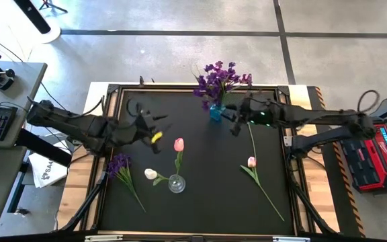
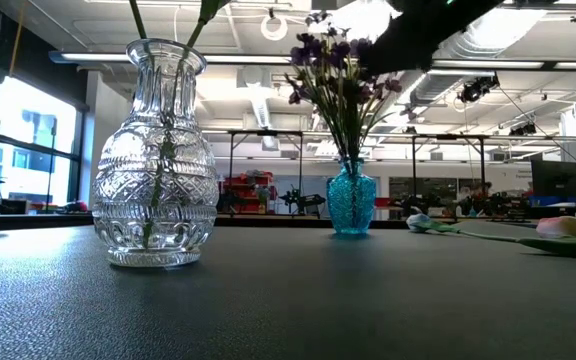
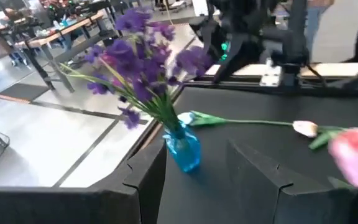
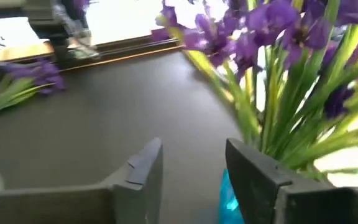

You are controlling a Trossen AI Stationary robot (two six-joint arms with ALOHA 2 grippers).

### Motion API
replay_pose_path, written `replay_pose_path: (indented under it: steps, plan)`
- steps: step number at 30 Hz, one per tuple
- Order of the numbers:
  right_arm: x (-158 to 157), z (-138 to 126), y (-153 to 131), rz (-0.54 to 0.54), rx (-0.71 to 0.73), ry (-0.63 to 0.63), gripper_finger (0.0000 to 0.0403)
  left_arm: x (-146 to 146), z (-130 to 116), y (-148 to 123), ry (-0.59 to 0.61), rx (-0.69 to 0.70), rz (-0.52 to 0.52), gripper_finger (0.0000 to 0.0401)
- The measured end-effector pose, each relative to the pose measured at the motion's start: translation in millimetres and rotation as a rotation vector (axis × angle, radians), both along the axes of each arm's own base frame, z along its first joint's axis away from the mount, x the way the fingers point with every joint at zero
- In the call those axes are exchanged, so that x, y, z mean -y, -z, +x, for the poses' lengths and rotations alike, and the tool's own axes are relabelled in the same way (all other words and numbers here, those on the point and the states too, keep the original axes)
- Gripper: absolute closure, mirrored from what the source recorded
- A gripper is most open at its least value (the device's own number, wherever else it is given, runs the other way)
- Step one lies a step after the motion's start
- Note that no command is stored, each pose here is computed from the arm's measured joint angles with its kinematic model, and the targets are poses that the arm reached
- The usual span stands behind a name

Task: Sort flowers into vase by color
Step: Put the pink flower into the transparent vase

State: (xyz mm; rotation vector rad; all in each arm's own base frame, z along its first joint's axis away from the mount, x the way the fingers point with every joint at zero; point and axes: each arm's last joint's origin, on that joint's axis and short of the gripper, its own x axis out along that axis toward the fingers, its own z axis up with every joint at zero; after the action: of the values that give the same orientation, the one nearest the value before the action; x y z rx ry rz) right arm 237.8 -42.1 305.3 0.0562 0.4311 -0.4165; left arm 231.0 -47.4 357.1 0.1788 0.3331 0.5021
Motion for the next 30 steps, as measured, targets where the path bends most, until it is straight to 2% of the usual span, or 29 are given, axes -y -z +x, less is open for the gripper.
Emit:
replay_pose_path:
  steps: [4,8,14,17,19,22,24,30]
  plan:
    - [-21.1,-24.1,-11.2,0.062,0.007,-0.054,0.0242,24.4,-12.7,1.0,0.010,0.000,0.022,0.0245]
    - [-40.2,-32.9,-8.4,0.078,0.010,-0.116,0.0240,44.0,-25.6,2.6,0.011,0.023,0.010,0.0245]
    - [-72.0,-37.4,29.6,0.169,-0.084,-0.221,0.0240,68.3,-45.9,12.7,0.066,0.022,-0.108,0.0245]
    - [-89.9,-48.4,54.3,0.238,-0.237,-0.366,0.0240,82.4,-56.0,12.2,0.130,0.050,-0.178,0.0245]
    - [-100.3,-56.7,68.6,0.359,-0.345,-0.398,0.0240,90.0,-62.0,8.8,0.173,0.074,-0.203,0.0245]
    - [-109.7,-67.7,80.2,0.582,-0.472,-0.306,0.0240,97.0,-68.4,8.2,0.194,0.087,-0.194,0.0245]
    - [-116.0,-74.1,85.9,0.689,-0.565,-0.248,0.0241,99.3,-70.8,9.3,0.181,0.099,-0.174,0.0245]
    - [-137.9,-81.6,102.0,0.813,-0.719,-0.075,0.0268,100.0,-71.5,11.0,0.163,0.097,-0.139,0.0245]
